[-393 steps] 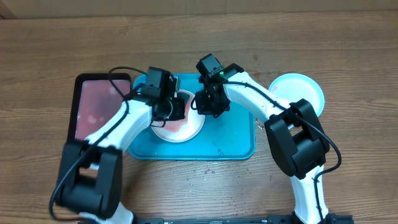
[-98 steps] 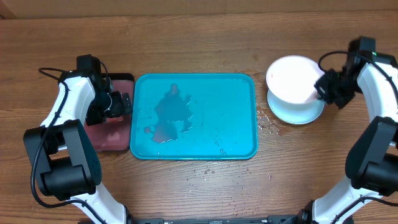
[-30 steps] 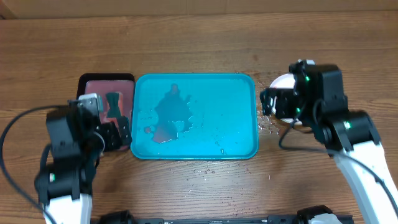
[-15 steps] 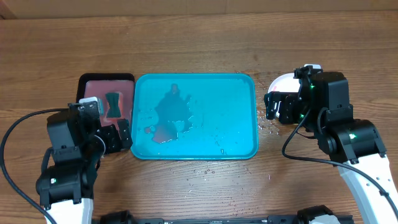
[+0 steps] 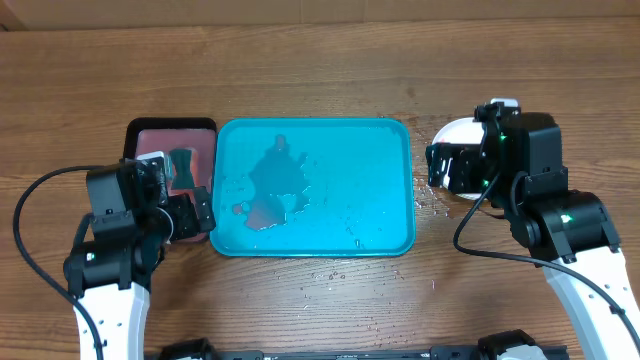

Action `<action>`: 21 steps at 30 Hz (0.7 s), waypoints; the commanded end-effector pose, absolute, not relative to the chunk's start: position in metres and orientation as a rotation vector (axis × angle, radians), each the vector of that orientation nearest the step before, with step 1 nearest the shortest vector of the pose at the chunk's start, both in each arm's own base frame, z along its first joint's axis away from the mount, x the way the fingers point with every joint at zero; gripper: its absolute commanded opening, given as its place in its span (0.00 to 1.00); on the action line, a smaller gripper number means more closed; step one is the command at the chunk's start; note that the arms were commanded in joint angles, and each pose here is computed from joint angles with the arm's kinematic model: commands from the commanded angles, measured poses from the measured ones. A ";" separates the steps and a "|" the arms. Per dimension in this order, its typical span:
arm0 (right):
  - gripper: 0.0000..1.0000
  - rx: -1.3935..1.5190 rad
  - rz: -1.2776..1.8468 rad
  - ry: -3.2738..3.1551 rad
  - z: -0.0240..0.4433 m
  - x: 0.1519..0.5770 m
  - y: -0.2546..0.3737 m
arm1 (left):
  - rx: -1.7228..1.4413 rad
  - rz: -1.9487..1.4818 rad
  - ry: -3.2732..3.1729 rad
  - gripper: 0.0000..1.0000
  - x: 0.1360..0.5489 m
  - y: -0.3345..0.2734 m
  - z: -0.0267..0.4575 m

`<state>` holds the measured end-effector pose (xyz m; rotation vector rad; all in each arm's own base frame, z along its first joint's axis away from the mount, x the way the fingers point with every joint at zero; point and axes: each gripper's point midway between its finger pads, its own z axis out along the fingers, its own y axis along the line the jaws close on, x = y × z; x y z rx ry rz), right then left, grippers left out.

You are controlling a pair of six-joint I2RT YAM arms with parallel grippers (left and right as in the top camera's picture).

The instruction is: Clean dirty plates on tray and stack at the side

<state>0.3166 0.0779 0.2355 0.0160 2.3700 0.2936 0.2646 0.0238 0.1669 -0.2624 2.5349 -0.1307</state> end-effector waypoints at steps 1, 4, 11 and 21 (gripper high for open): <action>1.00 -0.044 0.253 2.238 0.264 0.322 0.074 | -0.238 -0.117 2.584 1.00 0.265 0.024 0.154; 1.00 -0.050 0.252 2.128 0.282 0.324 0.070 | -0.244 -0.121 2.615 1.00 0.266 0.024 0.146; 1.00 -0.008 0.287 1.875 0.295 0.312 0.051 | -0.256 -0.130 2.682 1.00 0.267 0.024 0.130; 1.00 0.001 0.268 1.518 0.292 0.274 0.035 | -0.272 -0.141 2.764 1.00 0.268 0.025 0.108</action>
